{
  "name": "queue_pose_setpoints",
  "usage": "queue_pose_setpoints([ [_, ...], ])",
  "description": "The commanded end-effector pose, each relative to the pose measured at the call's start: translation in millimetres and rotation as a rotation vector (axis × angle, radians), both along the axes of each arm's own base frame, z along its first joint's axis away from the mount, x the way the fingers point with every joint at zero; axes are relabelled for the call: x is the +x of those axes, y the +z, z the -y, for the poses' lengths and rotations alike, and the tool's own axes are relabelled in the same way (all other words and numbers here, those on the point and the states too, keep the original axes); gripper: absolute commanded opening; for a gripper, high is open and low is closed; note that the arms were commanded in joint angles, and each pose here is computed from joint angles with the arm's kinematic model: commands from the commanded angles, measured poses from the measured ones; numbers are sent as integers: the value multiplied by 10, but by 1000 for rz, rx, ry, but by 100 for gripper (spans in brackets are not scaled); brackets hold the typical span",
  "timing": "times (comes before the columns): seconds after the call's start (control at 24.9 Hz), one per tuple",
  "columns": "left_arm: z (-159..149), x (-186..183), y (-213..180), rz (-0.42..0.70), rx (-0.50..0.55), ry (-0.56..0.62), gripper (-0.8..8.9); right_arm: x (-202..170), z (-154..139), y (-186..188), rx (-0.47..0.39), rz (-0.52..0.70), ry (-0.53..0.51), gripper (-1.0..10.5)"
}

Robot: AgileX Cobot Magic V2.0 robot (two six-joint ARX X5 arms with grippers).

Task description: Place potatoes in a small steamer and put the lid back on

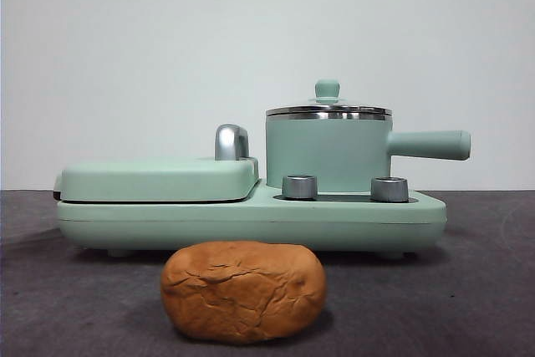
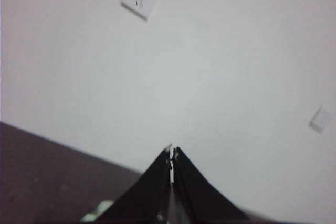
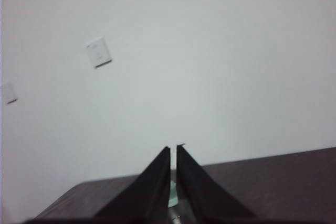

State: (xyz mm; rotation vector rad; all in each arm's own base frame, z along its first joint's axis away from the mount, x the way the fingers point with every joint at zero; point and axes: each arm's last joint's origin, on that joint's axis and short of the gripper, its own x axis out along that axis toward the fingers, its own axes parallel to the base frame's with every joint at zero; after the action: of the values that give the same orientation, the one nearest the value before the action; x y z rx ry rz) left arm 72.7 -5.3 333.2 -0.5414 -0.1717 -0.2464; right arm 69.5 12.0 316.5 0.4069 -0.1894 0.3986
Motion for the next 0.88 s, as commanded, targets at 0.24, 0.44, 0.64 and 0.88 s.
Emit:
queue_pose_setpoints([
  [0.24, 48, 332, 282, -175, 189, -135, 9, 311, -59, 360, -175, -145, 138, 15],
  [0.44, 114, 579, 290, -281, 292, -254, 9, 607, -122, 407, -302, -270, 255, 15],
  [0.64, 231, 750, 226, -318, 456, -382, 9, 796, -243, 350, -447, -329, 344, 15],
  [0.88, 411, 824, 70, -328, 693, -541, 9, 850, -441, 211, -655, -337, 423, 16],
])
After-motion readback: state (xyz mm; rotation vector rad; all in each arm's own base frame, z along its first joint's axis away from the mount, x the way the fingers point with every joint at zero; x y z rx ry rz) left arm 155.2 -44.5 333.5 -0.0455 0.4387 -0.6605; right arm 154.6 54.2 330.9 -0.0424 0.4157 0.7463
